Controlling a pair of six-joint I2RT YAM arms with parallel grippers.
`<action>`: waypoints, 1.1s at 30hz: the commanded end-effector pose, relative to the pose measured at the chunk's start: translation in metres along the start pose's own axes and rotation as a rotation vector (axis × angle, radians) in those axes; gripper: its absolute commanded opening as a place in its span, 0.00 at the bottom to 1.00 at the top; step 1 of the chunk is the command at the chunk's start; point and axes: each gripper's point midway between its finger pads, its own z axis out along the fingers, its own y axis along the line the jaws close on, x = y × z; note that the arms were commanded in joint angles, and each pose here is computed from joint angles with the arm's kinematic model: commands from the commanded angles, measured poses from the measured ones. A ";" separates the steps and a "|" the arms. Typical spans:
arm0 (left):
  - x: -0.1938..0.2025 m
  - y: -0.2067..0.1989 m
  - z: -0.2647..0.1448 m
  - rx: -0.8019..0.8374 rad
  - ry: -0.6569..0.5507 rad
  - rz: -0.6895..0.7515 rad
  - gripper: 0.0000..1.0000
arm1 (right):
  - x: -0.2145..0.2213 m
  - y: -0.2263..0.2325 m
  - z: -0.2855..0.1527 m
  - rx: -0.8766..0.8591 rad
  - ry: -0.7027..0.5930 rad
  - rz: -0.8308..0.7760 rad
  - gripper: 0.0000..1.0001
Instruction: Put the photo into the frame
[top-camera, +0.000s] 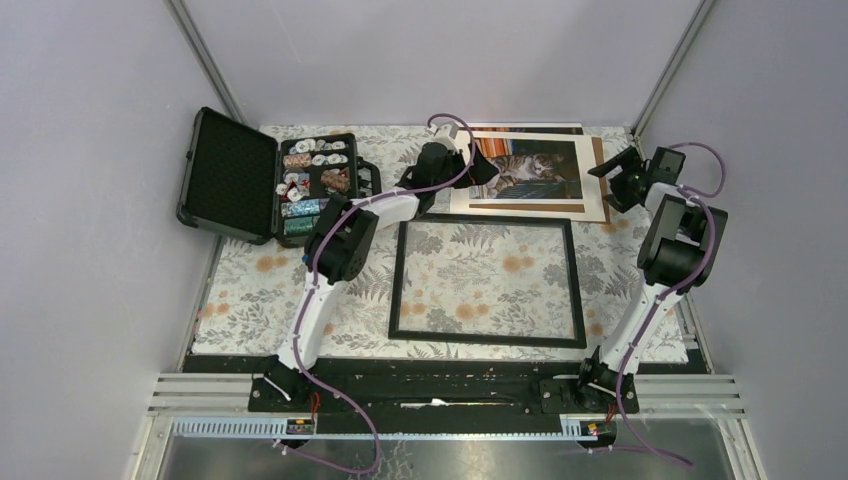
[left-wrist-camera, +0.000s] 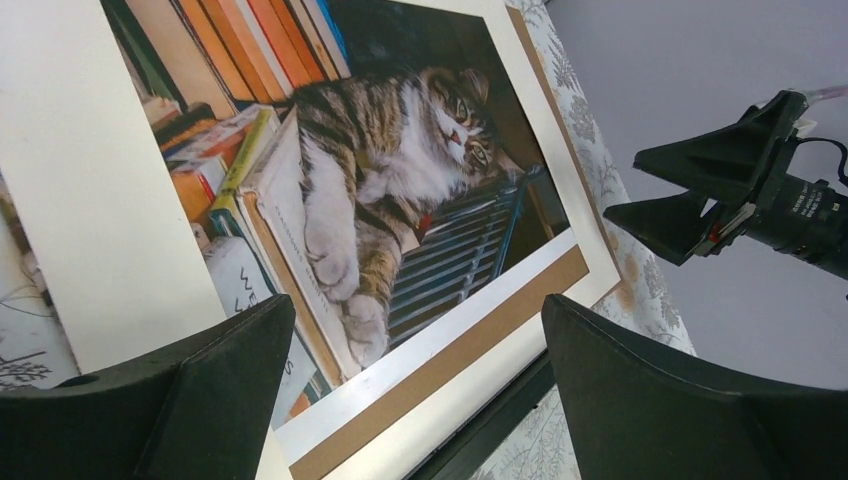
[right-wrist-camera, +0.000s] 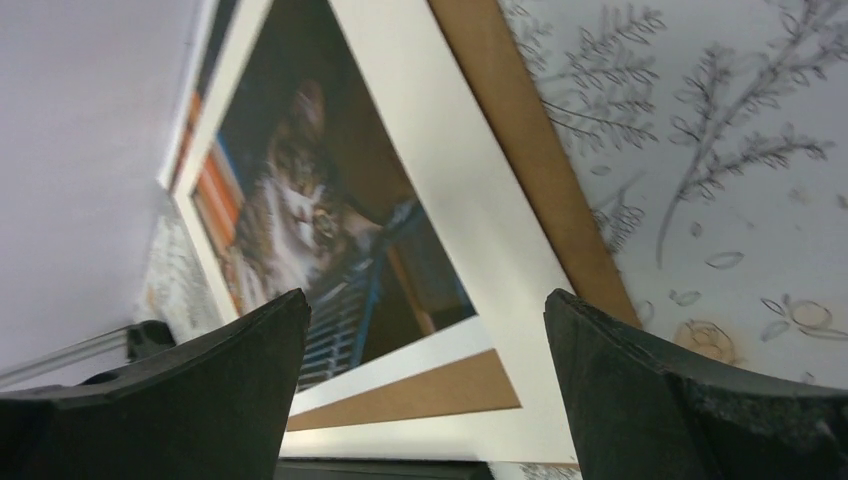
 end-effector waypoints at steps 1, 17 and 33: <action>-0.009 -0.011 0.008 0.073 -0.021 -0.049 0.99 | -0.006 -0.006 -0.009 0.106 0.012 -0.106 0.95; 0.043 0.053 0.011 -0.053 0.078 -0.393 0.96 | 0.022 -0.039 -0.006 0.203 0.114 -0.103 0.90; 0.053 0.058 0.010 -0.043 0.104 -0.463 0.96 | 0.048 -0.018 0.015 0.065 0.233 -0.065 0.90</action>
